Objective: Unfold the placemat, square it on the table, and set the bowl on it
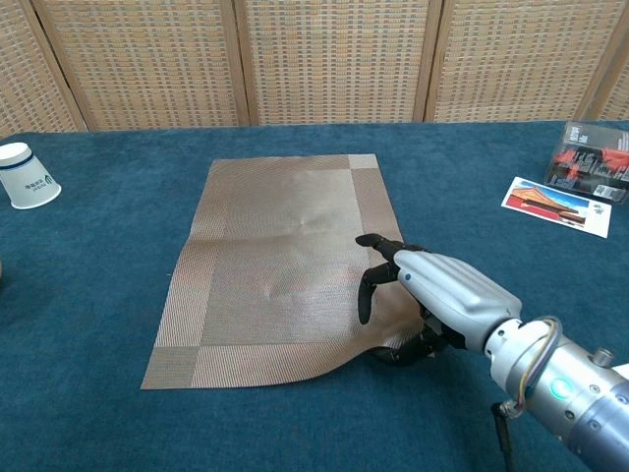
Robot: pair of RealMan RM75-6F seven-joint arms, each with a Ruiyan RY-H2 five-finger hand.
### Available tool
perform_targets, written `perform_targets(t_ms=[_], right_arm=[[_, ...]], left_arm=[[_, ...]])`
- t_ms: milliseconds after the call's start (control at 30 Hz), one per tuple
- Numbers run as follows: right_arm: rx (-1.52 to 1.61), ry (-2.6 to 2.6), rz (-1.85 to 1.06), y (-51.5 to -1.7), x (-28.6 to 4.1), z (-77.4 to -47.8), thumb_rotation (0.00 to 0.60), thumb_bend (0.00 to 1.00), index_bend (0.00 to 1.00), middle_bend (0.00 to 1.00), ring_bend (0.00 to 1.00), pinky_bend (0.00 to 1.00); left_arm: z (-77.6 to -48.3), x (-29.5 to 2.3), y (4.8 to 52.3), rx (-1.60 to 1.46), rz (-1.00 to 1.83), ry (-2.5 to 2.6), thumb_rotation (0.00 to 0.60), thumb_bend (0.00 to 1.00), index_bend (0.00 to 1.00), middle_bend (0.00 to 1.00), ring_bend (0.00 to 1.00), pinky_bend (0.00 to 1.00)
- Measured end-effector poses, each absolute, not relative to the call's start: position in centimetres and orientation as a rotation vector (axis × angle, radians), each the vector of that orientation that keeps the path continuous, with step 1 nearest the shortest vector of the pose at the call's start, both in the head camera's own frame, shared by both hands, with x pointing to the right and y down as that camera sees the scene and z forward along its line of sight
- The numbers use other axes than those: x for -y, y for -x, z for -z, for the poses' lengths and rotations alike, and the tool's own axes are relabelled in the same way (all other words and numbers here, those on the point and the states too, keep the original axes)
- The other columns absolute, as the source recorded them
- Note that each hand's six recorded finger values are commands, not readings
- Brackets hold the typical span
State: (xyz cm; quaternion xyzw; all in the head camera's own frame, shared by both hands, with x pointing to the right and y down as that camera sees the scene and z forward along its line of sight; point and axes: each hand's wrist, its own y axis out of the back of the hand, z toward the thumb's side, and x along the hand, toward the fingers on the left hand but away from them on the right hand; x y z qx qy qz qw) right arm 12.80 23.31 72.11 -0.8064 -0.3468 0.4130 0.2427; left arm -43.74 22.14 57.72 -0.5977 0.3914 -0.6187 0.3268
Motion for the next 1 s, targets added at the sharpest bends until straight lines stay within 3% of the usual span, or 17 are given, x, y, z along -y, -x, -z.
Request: perform_targets(t_ms=[333, 1000], right_arm=[[0.955, 2.202, -1.145, -13.3, -23.2, -71.8, 0.6, 0.61, 0.58, 0.0, 0.0, 0.0], [0.989, 2.128, -1.172, -16.8, -22.3, -70.1, 0.6, 0.61, 0.63, 0.0, 0.0, 0.0]], left_arm=[[-57.7, -22.2, 43.5, -1.021, 1.615, 1.568, 0.6, 0.25, 0.06, 0.0, 0.0, 0.0], [-57.9, -22.4, 43.3, -1.004, 1.616, 1.565, 0.6, 0.25, 0.06, 0.0, 0.0, 0.0]])
